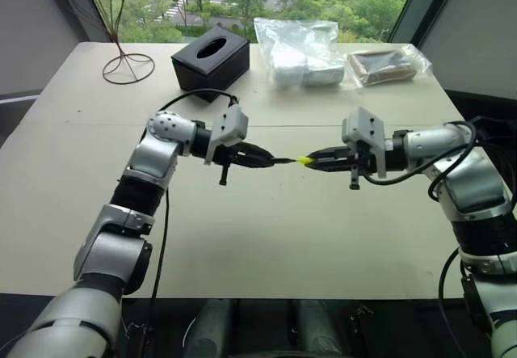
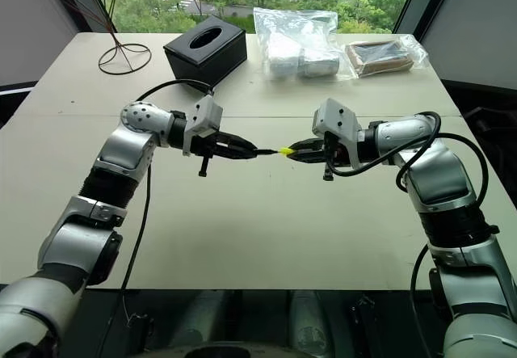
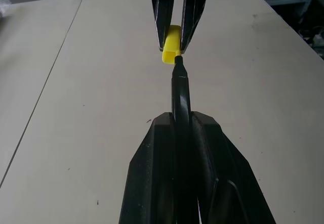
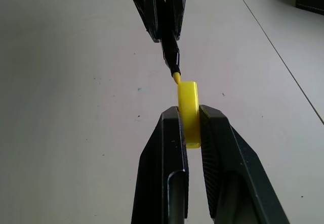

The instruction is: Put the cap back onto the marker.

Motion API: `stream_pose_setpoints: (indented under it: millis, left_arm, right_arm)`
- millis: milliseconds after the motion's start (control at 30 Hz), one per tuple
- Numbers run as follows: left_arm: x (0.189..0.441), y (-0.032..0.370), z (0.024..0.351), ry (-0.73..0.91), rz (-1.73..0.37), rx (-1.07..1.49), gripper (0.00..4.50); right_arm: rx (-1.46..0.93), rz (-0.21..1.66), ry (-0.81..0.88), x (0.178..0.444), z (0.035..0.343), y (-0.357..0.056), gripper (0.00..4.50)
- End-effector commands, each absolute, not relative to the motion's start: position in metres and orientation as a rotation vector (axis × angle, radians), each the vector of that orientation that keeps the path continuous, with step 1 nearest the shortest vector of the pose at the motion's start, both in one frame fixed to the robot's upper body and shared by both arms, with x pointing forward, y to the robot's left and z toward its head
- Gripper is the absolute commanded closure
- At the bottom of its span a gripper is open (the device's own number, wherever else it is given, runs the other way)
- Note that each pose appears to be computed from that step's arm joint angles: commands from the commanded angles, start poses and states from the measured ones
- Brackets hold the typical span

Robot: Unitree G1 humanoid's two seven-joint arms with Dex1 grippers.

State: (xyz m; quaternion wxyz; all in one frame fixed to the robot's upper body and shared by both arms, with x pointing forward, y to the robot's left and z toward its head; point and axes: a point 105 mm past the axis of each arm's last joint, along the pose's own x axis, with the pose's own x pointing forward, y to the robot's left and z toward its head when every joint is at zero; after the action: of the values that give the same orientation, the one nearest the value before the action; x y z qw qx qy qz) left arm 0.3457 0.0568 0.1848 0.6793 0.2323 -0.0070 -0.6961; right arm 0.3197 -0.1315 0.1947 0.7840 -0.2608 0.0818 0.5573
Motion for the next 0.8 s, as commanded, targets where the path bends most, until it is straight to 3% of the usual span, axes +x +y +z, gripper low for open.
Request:
stream_pose_setpoints:
  millis: [33,800]
  left_arm:
    - [0.345,0.052,0.192,-0.058,-1.57,0.548,4.5]
    - [0.348,0.064,0.199,-0.052,-1.551,0.57,4.5]
  right_arm:
    - [-0.594,1.248,0.121,0.311,0.204,-0.12,4.47]
    - [-0.602,1.235,0.152,0.31,0.196,-0.124,4.47]
